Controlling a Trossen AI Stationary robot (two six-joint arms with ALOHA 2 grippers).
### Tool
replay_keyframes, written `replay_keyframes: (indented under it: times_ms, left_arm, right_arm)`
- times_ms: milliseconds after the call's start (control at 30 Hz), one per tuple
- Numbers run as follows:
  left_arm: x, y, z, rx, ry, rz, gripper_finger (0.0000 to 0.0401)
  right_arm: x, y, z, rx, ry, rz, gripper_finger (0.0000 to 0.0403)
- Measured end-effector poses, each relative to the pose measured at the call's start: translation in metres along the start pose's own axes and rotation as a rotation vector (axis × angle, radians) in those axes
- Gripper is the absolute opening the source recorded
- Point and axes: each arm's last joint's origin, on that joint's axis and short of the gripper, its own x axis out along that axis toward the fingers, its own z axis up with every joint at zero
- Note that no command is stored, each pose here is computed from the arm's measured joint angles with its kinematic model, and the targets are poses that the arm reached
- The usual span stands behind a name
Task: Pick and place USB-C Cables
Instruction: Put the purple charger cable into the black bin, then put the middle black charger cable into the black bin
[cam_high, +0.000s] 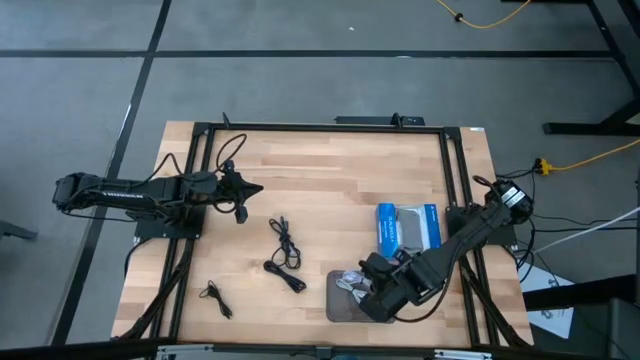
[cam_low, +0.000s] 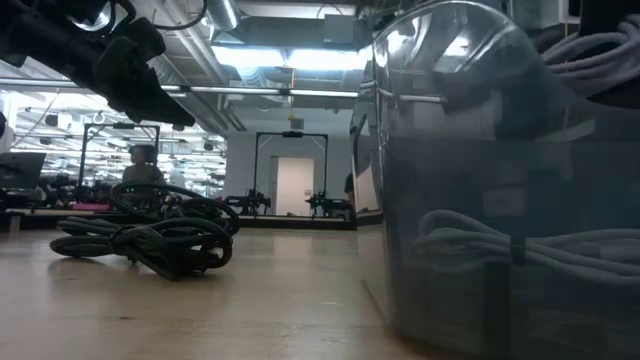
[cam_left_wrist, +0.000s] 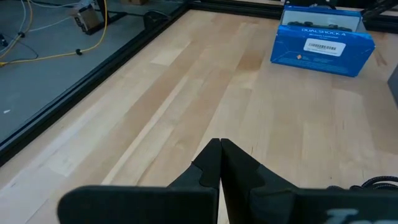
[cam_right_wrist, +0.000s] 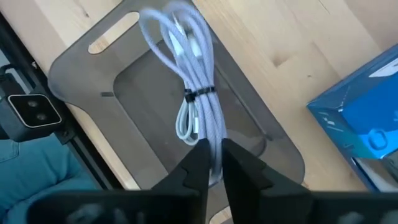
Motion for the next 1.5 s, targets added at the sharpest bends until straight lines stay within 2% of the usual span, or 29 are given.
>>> replay_keyframes:
  times_ms: [200,367,467,600,733,867,933,1000,1100,1233,1300,1367,1500]
  left_arm:
    - [0.000,0.000,0.000,0.003,0.000,0.000,0.0000]
    - [0.000,0.000,0.000,0.004,0.004,0.001,0.0000]
    - [0.000,0.000,0.000,0.004,0.004,0.000,0.0000]
    - [0.000,0.000,0.000,0.004,0.004,0.000,0.0000]
    - [0.000,0.000,0.000,0.005,0.004,0.000,0.0000]
    - [0.000,0.000,-0.001,0.006,0.007,0.000,0.0000]
    - [0.000,0.000,-0.002,0.009,0.014,0.002,0.0000]
    - [0.000,0.000,-0.002,0.010,0.017,0.002,0.0000]
    - [0.000,0.000,-0.003,0.015,0.033,0.004,0.0000]
    - [0.000,0.001,-0.004,0.016,0.037,0.005,0.0000]
    - [0.000,0.001,-0.004,0.018,0.041,0.020,0.0000]
    - [0.000,0.002,-0.005,0.023,0.050,0.054,0.0000]
    - [-0.001,0.003,-0.008,0.034,0.072,0.085,0.0000]
  right_arm:
    - [0.001,0.000,0.007,0.003,0.006,0.016,0.0080]
    - [0.004,-0.004,0.020,0.001,-0.023,0.008,0.0085]
    - [0.007,-0.007,0.041,-0.003,-0.145,0.002,0.0086]
    - [0.013,-0.012,0.086,-0.004,-0.297,0.050,0.0086]
    - [0.038,-0.008,0.136,-0.111,-0.387,0.209,0.0086]
    - [0.070,0.003,0.179,-0.292,-0.437,0.562,0.0086]
    - [0.078,0.006,0.194,-0.345,-0.469,0.698,0.0086]
    - [0.084,0.007,0.206,-0.379,-0.486,0.765,0.0085]
    - [0.086,0.018,0.224,-0.434,-0.539,0.778,0.0084]
    - [0.079,0.048,0.247,-0.620,-0.597,0.850,0.0084]
    - [0.077,0.058,0.254,-0.667,-0.566,0.817,0.0084]
    - [0.082,0.061,0.259,-0.664,-0.504,0.709,0.0084]
    - [0.114,0.053,0.257,-0.596,-0.302,0.500,0.0084]
